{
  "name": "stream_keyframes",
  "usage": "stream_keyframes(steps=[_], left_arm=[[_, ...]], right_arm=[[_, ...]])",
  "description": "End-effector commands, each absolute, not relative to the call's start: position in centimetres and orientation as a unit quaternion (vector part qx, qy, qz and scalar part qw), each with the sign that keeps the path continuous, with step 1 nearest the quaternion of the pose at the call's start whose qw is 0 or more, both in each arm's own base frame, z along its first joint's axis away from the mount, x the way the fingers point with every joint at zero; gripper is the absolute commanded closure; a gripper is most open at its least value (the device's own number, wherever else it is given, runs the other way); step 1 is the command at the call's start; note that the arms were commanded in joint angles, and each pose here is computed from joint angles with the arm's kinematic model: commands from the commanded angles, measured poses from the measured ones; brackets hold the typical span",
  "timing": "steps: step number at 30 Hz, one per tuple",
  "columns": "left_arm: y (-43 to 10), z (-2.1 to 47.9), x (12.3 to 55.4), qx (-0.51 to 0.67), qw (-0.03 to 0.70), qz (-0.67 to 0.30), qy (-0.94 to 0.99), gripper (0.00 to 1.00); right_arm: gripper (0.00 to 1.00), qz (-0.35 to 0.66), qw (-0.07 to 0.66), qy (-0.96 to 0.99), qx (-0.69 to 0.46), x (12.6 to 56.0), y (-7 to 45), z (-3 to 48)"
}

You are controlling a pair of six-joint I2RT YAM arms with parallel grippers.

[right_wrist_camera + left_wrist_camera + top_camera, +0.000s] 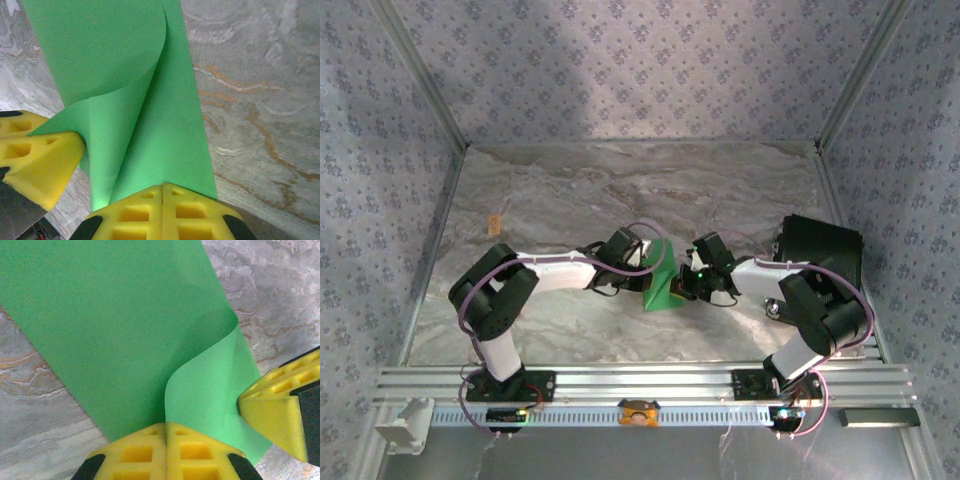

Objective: Fold a paper plane with a square sheet of paper (pick it up from the middle)
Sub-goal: Fold the triangle a second time at the center of the table.

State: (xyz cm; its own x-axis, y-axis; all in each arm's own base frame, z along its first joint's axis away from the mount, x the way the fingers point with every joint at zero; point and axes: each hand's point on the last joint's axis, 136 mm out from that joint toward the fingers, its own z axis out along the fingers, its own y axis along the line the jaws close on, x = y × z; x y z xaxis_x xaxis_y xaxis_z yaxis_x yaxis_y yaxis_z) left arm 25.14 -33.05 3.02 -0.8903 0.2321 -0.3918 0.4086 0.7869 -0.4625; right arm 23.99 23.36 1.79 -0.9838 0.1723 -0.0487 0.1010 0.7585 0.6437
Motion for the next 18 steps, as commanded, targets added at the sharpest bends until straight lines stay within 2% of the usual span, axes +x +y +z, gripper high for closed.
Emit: stream_keyframes(steps=[1,18], left_arm=[[-32.61,2.09,24.99,0.17,0.153,-0.268,0.936,0.96],[-32.73,2.48,25.17,0.173,0.165,-0.273,0.932,0.95]], right_arm=[[0.94,0.302,0.028,0.949,0.088,22.74,21.87,-0.25],[0.94,0.303,0.028,0.948,0.089,22.87,21.84,-0.17]])
